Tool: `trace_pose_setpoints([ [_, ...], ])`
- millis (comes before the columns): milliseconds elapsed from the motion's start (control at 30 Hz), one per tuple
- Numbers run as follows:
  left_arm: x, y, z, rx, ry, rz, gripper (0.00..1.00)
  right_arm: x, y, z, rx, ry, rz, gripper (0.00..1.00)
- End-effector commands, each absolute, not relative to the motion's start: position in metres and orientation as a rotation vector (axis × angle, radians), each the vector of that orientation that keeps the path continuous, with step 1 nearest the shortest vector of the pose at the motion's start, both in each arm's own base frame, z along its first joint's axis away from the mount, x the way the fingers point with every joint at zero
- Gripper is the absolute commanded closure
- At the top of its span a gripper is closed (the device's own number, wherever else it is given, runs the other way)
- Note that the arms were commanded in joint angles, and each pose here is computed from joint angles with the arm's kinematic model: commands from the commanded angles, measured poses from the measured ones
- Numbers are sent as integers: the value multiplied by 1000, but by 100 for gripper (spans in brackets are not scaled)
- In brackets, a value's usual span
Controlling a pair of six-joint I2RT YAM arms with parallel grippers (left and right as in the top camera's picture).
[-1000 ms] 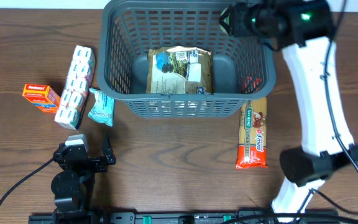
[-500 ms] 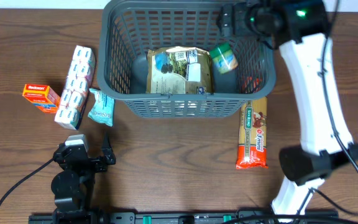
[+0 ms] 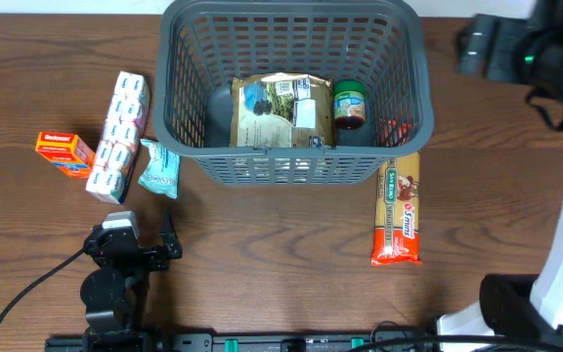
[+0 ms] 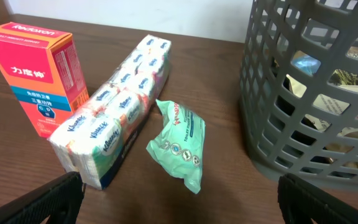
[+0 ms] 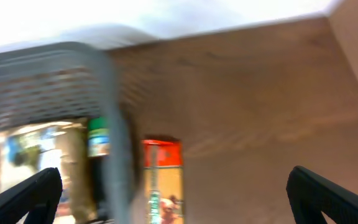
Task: Pack container
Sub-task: 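Lift the jar into the basket and open the right gripper, then grasp the red spaghetti pack by its top end with the right gripper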
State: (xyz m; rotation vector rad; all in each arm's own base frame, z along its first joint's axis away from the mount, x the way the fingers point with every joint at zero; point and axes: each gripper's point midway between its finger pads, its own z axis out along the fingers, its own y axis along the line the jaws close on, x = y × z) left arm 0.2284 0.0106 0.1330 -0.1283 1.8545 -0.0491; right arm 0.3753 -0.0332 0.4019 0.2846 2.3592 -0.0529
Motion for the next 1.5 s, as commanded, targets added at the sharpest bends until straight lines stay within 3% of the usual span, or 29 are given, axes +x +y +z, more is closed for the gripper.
trace_pose_setpoints([
  [0, 228, 13, 122, -126, 1877, -32, 2, 380, -67, 379, 413, 2415, -31, 1],
  [267, 228, 13, 122, -126, 1877, -32, 2, 397, -110, 285, 558, 2636, 5, 1],
  [533, 228, 13, 122, -126, 1877, -32, 2, 423, -80, 160, 443, 2771, 251, 1],
  [733, 228, 13, 122, -126, 1877, -32, 2, 416, -42, 97, 286, 2836, 317, 1],
  [1167, 228, 13, 122, -126, 1877, -32, 1, 395, 25, 48, 6, 2936, 174, 1],
  [1467, 228, 13, 122, -126, 1877, -32, 2, 388, 39, 30, 10, 2965, 121, 1],
])
